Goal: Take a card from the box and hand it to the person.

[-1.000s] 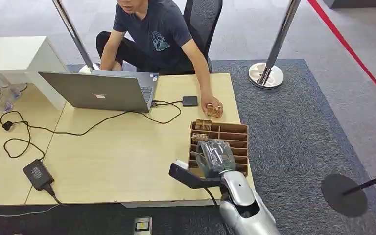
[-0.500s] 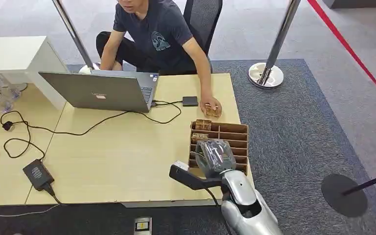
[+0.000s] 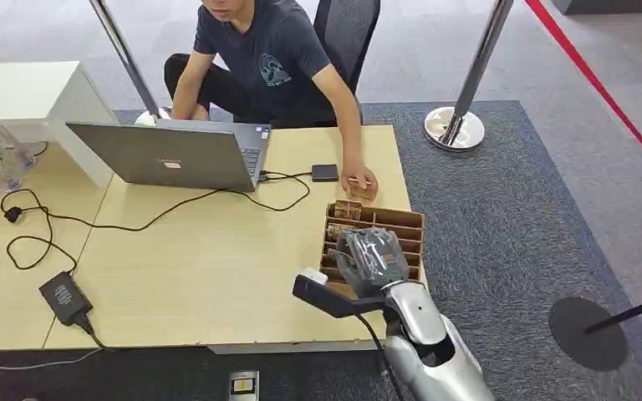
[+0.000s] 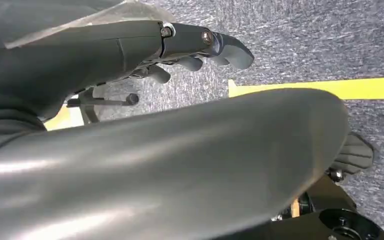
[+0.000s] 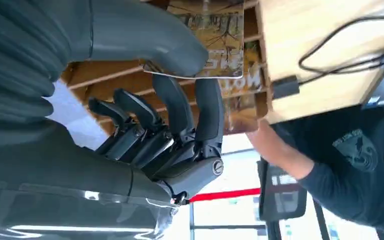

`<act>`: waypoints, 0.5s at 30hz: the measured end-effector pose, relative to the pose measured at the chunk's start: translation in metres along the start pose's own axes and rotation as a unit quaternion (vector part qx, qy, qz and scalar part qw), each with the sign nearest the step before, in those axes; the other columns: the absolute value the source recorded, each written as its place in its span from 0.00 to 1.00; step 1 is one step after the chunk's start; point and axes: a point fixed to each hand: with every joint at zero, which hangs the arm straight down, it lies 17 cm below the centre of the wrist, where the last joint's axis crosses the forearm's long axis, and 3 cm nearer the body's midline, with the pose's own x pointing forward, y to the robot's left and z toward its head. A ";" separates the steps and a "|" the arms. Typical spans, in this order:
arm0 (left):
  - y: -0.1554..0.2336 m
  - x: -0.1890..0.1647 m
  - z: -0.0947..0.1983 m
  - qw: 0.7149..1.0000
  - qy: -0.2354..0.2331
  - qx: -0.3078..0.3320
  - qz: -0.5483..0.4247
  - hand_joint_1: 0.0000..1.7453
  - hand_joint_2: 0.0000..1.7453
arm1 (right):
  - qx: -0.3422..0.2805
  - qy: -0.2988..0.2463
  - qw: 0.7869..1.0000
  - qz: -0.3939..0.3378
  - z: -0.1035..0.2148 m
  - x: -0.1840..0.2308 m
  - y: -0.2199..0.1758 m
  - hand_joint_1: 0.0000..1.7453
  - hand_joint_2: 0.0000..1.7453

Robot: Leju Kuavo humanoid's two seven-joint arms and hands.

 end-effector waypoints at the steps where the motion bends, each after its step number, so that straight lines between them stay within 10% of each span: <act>1: -0.001 0.000 0.000 1.000 0.000 -0.002 0.000 0.00 0.00 | -0.003 0.000 1.000 0.001 0.002 -0.002 -0.003 1.00 1.00; 15: -0.002 0.001 0.000 1.000 -0.001 -0.004 -0.003 0.00 0.00 | -0.045 -0.009 0.999 0.024 0.021 -0.030 -0.052 1.00 1.00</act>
